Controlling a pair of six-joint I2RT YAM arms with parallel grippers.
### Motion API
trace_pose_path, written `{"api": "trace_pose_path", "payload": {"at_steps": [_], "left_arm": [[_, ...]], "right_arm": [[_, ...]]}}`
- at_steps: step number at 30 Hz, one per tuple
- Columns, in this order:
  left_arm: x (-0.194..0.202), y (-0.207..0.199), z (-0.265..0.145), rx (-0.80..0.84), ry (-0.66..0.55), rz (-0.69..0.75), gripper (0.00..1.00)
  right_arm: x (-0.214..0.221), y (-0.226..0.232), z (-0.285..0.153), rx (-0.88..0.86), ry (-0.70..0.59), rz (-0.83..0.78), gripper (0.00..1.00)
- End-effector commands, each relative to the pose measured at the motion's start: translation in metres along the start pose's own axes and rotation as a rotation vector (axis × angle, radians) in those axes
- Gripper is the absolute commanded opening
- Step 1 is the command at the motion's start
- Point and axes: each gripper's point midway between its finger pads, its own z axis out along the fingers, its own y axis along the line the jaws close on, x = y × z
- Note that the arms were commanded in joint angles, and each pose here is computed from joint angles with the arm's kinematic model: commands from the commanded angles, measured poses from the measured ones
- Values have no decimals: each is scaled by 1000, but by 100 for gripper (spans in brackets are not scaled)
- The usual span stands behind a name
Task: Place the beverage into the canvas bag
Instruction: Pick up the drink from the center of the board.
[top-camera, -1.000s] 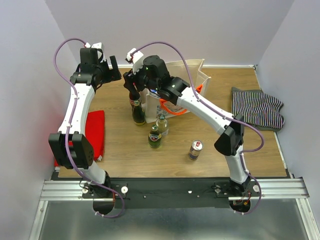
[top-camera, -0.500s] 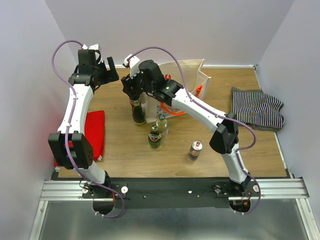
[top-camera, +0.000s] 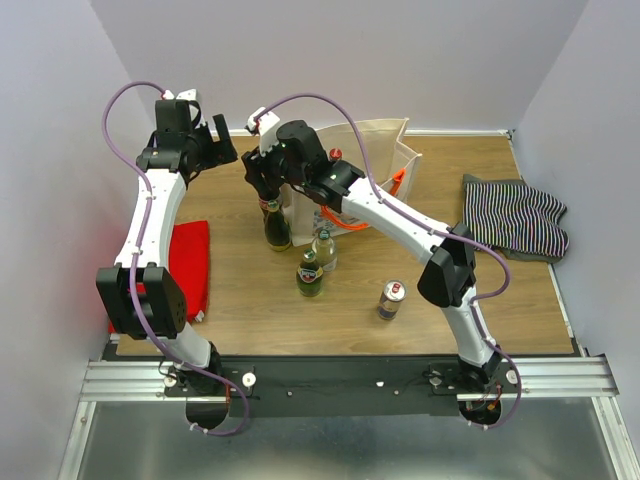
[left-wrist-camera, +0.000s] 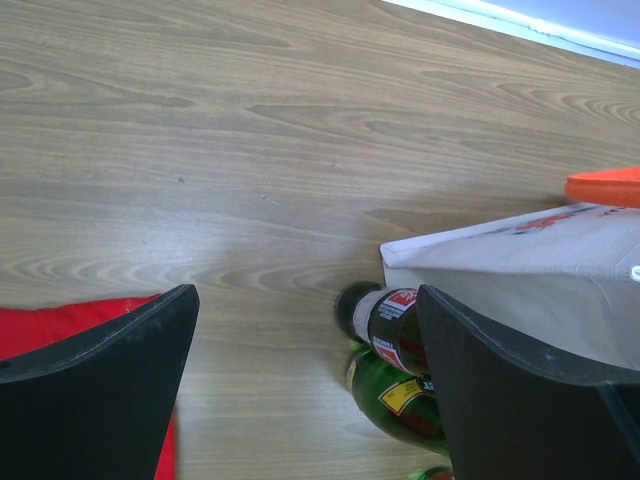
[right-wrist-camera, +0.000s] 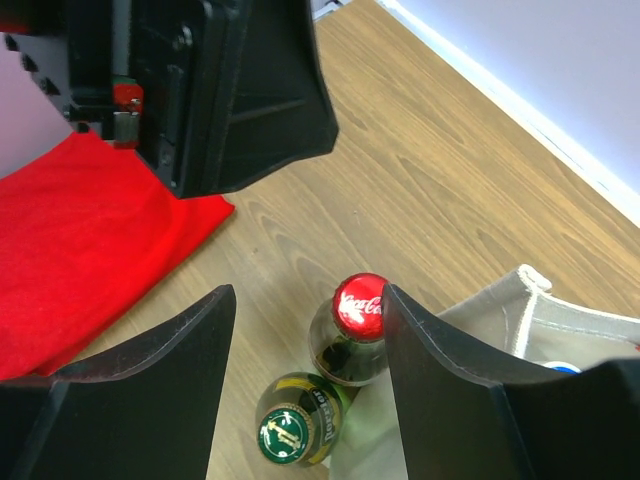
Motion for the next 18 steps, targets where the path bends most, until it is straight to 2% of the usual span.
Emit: {"api": "trace_pose_path", "payload": {"at_steps": [1,9,18], "left_arm": [[-12,-2,-12,16,-51,-14,99],[-12,-2,-12,18,-51,-15,99],[-10,-3,-11,21,-47,-16,99]], "right_arm": [[1,-10,2,66,-6,-8,68],[2,-22,4,131,-13,-15,68],[25,-16,15,104,30,-6,65]]}}
